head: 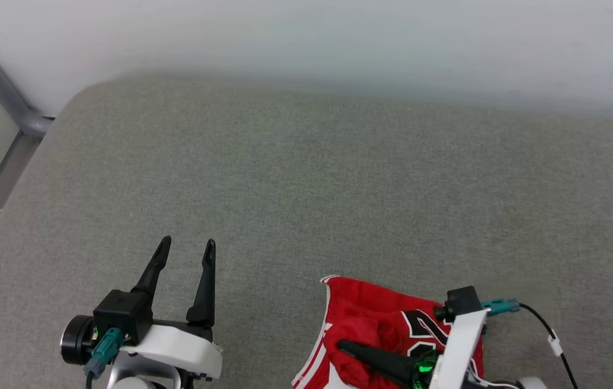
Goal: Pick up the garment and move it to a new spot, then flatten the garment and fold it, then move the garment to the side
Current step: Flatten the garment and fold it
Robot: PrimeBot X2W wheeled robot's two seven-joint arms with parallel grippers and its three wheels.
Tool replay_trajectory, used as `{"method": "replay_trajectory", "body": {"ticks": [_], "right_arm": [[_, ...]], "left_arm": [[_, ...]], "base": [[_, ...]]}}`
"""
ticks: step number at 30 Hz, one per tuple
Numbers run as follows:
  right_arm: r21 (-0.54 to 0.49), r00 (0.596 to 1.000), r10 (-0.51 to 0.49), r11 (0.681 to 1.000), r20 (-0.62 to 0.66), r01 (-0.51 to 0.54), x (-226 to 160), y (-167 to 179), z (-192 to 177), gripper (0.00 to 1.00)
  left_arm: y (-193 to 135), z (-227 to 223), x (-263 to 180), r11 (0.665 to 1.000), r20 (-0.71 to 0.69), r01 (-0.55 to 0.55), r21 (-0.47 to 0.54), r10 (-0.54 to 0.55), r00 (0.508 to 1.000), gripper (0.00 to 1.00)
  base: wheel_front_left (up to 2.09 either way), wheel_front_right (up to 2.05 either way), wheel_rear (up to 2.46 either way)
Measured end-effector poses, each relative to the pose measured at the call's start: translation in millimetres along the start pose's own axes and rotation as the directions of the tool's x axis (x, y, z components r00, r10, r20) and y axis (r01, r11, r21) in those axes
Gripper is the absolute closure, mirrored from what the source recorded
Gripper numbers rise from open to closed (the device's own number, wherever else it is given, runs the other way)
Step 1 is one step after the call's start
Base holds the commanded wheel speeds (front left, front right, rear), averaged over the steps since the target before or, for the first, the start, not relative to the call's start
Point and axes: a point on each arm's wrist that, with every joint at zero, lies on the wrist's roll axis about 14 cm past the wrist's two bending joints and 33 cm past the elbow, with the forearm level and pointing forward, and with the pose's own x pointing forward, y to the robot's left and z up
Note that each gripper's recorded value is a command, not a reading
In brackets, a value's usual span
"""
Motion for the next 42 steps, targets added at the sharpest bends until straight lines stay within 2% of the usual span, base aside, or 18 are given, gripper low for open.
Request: {"method": "replay_trajectory", "body": {"ticks": [2, 3, 5, 6, 10, 15, 20, 21, 25, 27, 30, 32, 33, 36, 39, 42], "right_arm": [[-0.020, 0.999, -0.037, 0.999, 0.001, 0.037, 6.5, -8.3, -0.4, 1.00], [-0.029, 0.999, -0.053, 0.998, 0.012, 0.053, 8.4, -11.9, 1.2, 0.93], [-0.046, 0.996, -0.081, 0.996, 0.037, 0.082, 10.9, -18.4, 5.2, 0.44], [-0.055, 0.995, -0.086, 0.995, 0.052, 0.089, 11.6, -19.0, 7.8, 0.00], [-0.096, 0.990, -0.093, 0.990, 0.106, 0.103, 10.1, -17.2, 16.0, 0.00], [-0.237, 0.968, -0.045, 0.966, 0.247, 0.106, -1.5, 7.9, 44.4, 0.00], [-0.396, 0.874, -0.008, 0.889, 0.486, 0.228, -34.2, 24.1, 89.0, 0.00], [-0.421, 0.845, -0.002, 0.866, 0.534, 0.268, -43.6, 25.4, 97.9, 0.00], [-0.494, 0.718, 0.007, 0.731, 0.696, 0.471, -90.0, 26.3, 130.0, 0.00], [-0.494, 0.643, 0.022, 0.661, 0.765, 0.565, -116.6, 28.2, 142.9, 0.00], [-0.464, 0.529, 0.038, 0.537, 0.848, 0.705, -160.0, 29.9, 153.7, 0.00], [-0.427, 0.463, 0.053, 0.488, 0.885, 0.761, -183.9, 33.6, 154.9, 0.00], [-0.417, 0.440, 0.058, 0.451, 0.896, 0.789, -193.0, 35.1, 152.6, 0.00], [-0.389, 0.388, 0.083, 0.380, 0.918, 0.840, -213.0, 43.1, 141.8, 0.00], [-0.376, 0.358, 0.115, 0.326, 0.926, 0.867, -224.8, 52.6, 129.4, 0.00], [-0.376, 0.352, 0.134, 0.290, 0.926, 0.880, -229.0, 57.8, 117.3, 0.00]], "left_arm": [[1.7, -4.2, 1.8, 1.000, -0.011, -0.008, -0.003, 0.008, 1.000, 0.00], [2.3, -5.4, 2.7, 1.000, -0.013, -0.011, -0.004, 0.011, 1.000, 0.00], [2.2, -7.7, 4.3, 1.000, -0.018, -0.013, -0.010, 0.013, 1.000, 0.00], [2.2, -9.2, 4.4, 1.000, -0.021, -0.016, -0.012, 0.016, 1.000, 0.00], [3.4, -10.7, 5.0, 1.000, -0.023, -0.017, -0.010, 0.017, 1.000, 0.00], [2.4, -6.0, 6.1, 1.000, -0.007, -0.008, -0.004, 0.008, 1.000, 0.00], [-1.6, -4.2, 4.1, 1.000, 0.001, 0.007, 0.003, -0.007, 1.000, 0.00], [-2.7, -3.9, 3.5, 1.000, 0.002, 0.010, 0.002, -0.010, 1.000, 0.00], [-6.3, -3.4, 1.9, 1.000, 0.005, 0.023, 0.006, -0.023, 1.000, 0.00], [-8.2, -3.8, 1.2, 1.000, 0.004, 0.029, 0.007, -0.029, 1.000, 0.00], [-8.1, -0.1, 3.1, 0.999, 0.016, 0.031, 0.015, -0.031, 0.999, 0.00], [-9.7, -1.2, 1.3, 0.999, 0.014, 0.033, 0.018, -0.033, 0.999, 0.00], [-10.5, -1.3, 0.4, 0.999, 0.014, 0.034, 0.019, -0.034, 0.999, 0.00], [-11.3, -1.2, -3.0, 0.999, 0.014, 0.033, 0.021, -0.033, 0.999, 0.00], [-10.5, 0.3, -5.4, 0.999, 0.019, 0.033, 0.035, -0.034, 0.999, 0.00], [-12.3, 0.4, -8.8, 0.998, 0.020, 0.039, 0.040, -0.040, 0.999, 0.00]], "base": [[0.00, 0.00, 0.00], [0.00, 0.00, 0.00], [0.00, 0.00, 0.00], [0.00, 0.00, 0.00], [0.00, 0.00, 0.00], [0.00, 0.00, 0.00], [0.00, 0.00, 0.00], [0.00, 0.00, 0.00], [0.00, 0.00, 0.00], [0.00, 0.00, 0.00], [0.00, 0.00, 0.00], [0.00, 0.00, 0.00], [0.00, 0.00, 0.00], [0.00, 0.00, 0.00], [0.00, 0.00, 0.00], [0.00, 0.00, 0.00]]}}
